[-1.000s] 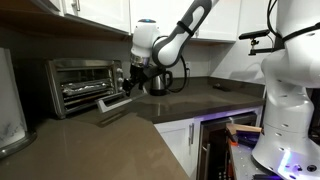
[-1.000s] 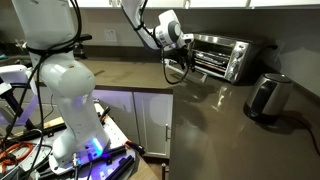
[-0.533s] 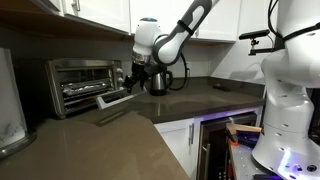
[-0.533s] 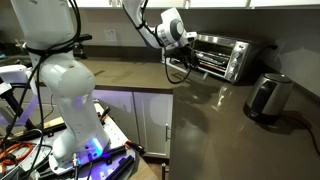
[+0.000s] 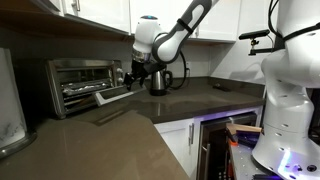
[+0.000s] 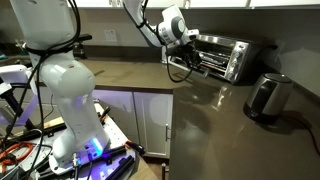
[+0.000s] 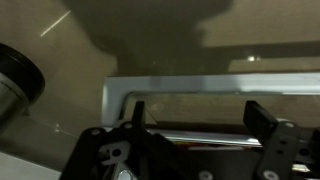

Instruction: Close the toaster oven door

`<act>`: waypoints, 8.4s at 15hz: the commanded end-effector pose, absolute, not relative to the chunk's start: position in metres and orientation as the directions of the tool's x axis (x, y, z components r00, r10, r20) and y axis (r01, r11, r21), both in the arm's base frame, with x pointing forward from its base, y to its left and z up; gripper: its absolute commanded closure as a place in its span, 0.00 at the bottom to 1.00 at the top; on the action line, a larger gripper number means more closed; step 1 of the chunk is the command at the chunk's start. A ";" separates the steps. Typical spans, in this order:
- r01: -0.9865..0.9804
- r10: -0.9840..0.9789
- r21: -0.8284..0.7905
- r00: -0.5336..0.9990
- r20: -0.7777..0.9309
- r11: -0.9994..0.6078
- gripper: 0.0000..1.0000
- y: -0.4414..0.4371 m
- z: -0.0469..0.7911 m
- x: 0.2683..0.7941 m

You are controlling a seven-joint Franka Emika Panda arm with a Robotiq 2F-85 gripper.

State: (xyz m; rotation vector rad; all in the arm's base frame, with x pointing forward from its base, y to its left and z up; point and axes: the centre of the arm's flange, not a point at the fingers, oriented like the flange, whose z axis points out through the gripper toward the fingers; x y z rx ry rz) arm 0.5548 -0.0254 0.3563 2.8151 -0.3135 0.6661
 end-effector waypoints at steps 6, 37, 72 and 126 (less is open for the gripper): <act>-0.237 -0.091 0.217 0.845 0.527 -0.947 0.00 -0.026 0.391 0.569; -0.097 -0.087 -0.010 0.843 0.531 -0.995 0.00 0.011 0.371 0.524; -0.021 -0.016 0.009 0.942 0.335 -1.000 0.00 -0.010 0.291 0.561; -0.033 0.034 0.115 0.846 0.533 -0.993 0.00 -0.047 0.416 0.614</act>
